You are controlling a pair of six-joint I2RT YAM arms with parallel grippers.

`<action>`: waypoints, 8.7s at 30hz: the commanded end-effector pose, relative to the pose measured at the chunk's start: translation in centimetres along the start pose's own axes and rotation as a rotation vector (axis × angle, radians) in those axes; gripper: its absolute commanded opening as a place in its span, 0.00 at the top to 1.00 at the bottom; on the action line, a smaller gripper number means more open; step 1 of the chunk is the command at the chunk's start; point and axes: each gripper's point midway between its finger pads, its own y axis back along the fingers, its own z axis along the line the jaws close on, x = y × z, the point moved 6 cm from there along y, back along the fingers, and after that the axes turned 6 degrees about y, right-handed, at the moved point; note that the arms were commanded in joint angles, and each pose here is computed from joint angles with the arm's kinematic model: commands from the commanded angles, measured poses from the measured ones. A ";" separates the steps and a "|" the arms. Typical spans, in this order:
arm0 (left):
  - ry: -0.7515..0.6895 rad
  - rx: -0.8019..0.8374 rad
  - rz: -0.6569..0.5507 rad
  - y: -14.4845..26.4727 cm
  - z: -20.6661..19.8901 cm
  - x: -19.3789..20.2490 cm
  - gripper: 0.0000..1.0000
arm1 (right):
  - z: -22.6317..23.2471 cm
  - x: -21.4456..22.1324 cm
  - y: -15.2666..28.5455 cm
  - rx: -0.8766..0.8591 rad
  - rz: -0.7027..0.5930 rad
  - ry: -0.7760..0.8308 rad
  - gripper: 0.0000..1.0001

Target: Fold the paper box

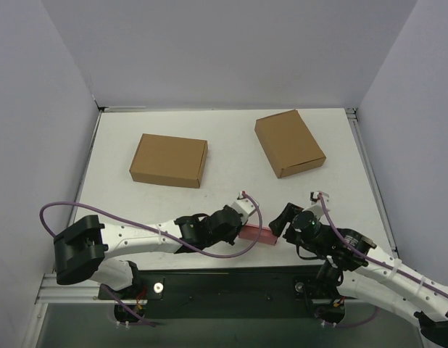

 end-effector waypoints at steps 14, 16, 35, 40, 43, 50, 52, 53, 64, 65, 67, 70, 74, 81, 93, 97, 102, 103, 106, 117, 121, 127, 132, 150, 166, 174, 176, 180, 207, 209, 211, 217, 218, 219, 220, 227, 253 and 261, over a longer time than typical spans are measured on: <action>-0.071 -0.051 0.197 0.0 1.5 4.2 1.00 | -2.3 2.3 -2.3 0.081 0.012 -0.034 0.41; -0.071 -0.051 0.197 0.0 1.5 4.2 1.00 | -2.3 2.4 -2.3 0.074 0.007 -0.040 0.41; -0.074 -0.047 0.197 0.0 1.4 4.2 1.00 | -1.8 0.9 -2.5 0.059 -0.033 -0.069 0.37; -0.073 -0.049 0.195 0.0 1.4 4.0 1.00 | -2.0 1.5 -2.7 0.062 -0.005 -0.068 0.41; -0.071 -0.052 0.198 0.0 1.4 4.1 1.00 | -2.3 2.3 -2.9 0.062 0.018 -0.078 0.44; -0.073 -0.062 0.208 -0.1 1.5 4.3 1.00 | -2.4 3.3 -2.8 0.041 0.025 -0.091 0.52; -0.073 -0.061 0.207 -0.1 1.5 4.2 1.00 | -2.6 3.6 -2.9 0.050 0.028 -0.085 0.52; -0.072 -0.061 0.206 -0.1 1.5 4.2 1.00 | -2.7 3.8 -3.0 0.056 0.030 -0.092 0.53; -0.075 -0.058 0.213 -0.1 1.4 4.2 1.00 | -2.1 3.0 -2.0 0.029 0.002 -0.108 0.47; -0.073 -0.058 0.212 -0.2 1.4 4.2 1.00 | -2.0 2.8 -1.8 0.020 -0.004 -0.115 0.46; -0.073 -0.059 0.213 -0.1 1.4 4.2 1.00 | -1.9 2.6 -1.6 0.008 -0.009 -0.123 0.45; -0.073 -0.059 0.213 -0.1 1.4 4.2 1.00 | -1.8 2.4 -1.3 -0.005 -0.013 -0.136 0.44; -0.074 -0.056 0.210 -0.1 1.3 4.1 1.00 | -1.9 2.4 -1.1 -0.010 -0.017 -0.143 0.44; -0.076 -0.056 0.213 -0.2 1.3 4.1 1.00 | -1.7 2.7 -0.9 -0.021 -0.006 -0.144 0.44; -0.077 -0.061 0.216 -0.3 1.2 4.0 1.00 | -2.6 4.2 -1.6 0.008 0.022 -0.142 0.48; -0.080 -0.058 0.217 -0.3 1.2 4.1 1.00 | -3.0 4.6 -1.8 0.022 0.024 -0.147 0.50; -0.098 -0.033 0.206 -0.2 0.8 4.0 1.00 | -3.6 5.1 -2.2 0.045 0.032 -0.151 0.51; -0.100 -0.031 0.206 -0.2 0.8 4.1 1.00 | -3.8 5.3 -2.3 0.048 0.036 -0.151 0.52; -0.104 -0.030 0.204 -0.2 0.7 4.0 1.00 | -3.8 5.3 -2.3 0.046 0.035 -0.154 0.52; -0.091 -0.005 0.149 0.4 0.5 3.2 0.99 | -4.4 6.1 -2.7 0.049 0.052 -0.183 0.58; -0.086 0.020 0.113 0.9 0.3 2.6 0.85 | -4.4 6.1 -2.7 0.051 0.048 -0.184 0.59; -0.086 0.051 0.070 1.6 0.1 1.6 0.69 | -4.4 6.0 -2.7 0.060 0.043 -0.181 0.59; -0.096 0.071 0.064 1.7 -0.1 1.4 0.71 | -4.2 5.6 -2.7 0.060 0.028 -0.177 0.59; -0.066 0.129 0.075 0.8 1.0 0.3 1.00 | -1.6 2.2 -0.9 0.005 -0.056 -0.165 0.34; -0.065 0.112 0.113 0.1 0.9 0.5 1.00 | -1.6 2.5 -0.9 -0.028 -0.021 -0.205 0.44; -0.059 0.080 0.127 -0.3 1.1 0.5 1.00 | -2.1 4.0 -1.2 -0.049 0.020 -0.236 0.48; -0.057 0.079 0.128 -0.3 1.1 0.5 1.00 | -2.1 4.2 -1.2 -0.048 0.026 -0.237 0.49; -0.055 0.077 0.133 -0.3 1.1 0.7 1.00 | -2.0 4.4 -1.2 -0.052 0.031 -0.235 0.50; -0.052 0.079 0.138 -0.4 1.1 1.0 1.00 | -1.8 4.3 -0.9 -0.061 0.007 -0.222 0.48; -0.051 0.079 0.140 -0.5 1.1 1.0 1.00 | -1.8 4.2 -0.9 -0.056 0.002 -0.223 0.48; -0.052 0.079 0.140 -0.5 1.1 1.0 1.00 | -1.8 4.1 -0.9 -0.054 -0.002 -0.231 0.47; -0.054 0.079 0.143 -0.4 1.1 1.1 1.00 | -1.9 3.5 -0.8 -0.043 -0.033 -0.224 0.47; -0.053 0.078 0.144 -0.4 1.1 1.2 1.00 | -2.0 3.6 -0.9 -0.037 -0.030 -0.222 0.47; -0.053 0.077 0.144 -0.5 1.1 1.2 1.00 | -2.1 3.8 -1.0 -0.032 -0.027 -0.223 0.47; -0.052 0.079 0.140 -0.4 1.1 1.0 1.00 | -2.1 3.8 -1.0 -0.031 -0.028 -0.226 0.47; -0.053 0.079 0.145 -0.5 1.1 1.1 1.00 | -2.4 4.2 -1.2 -0.025 -0.016 -0.226 0.47; -0.087 0.234 0.048 1.8 -0.4 -0.6 0.71 | -4.6 6.8 -2.9 0.065 0.040 -0.261 0.58; -0.086 0.260 0.024 2.4 -0.3 -1.4 0.58 | -4.5 6.5 -2.9 0.083 0.025 -0.250 0.59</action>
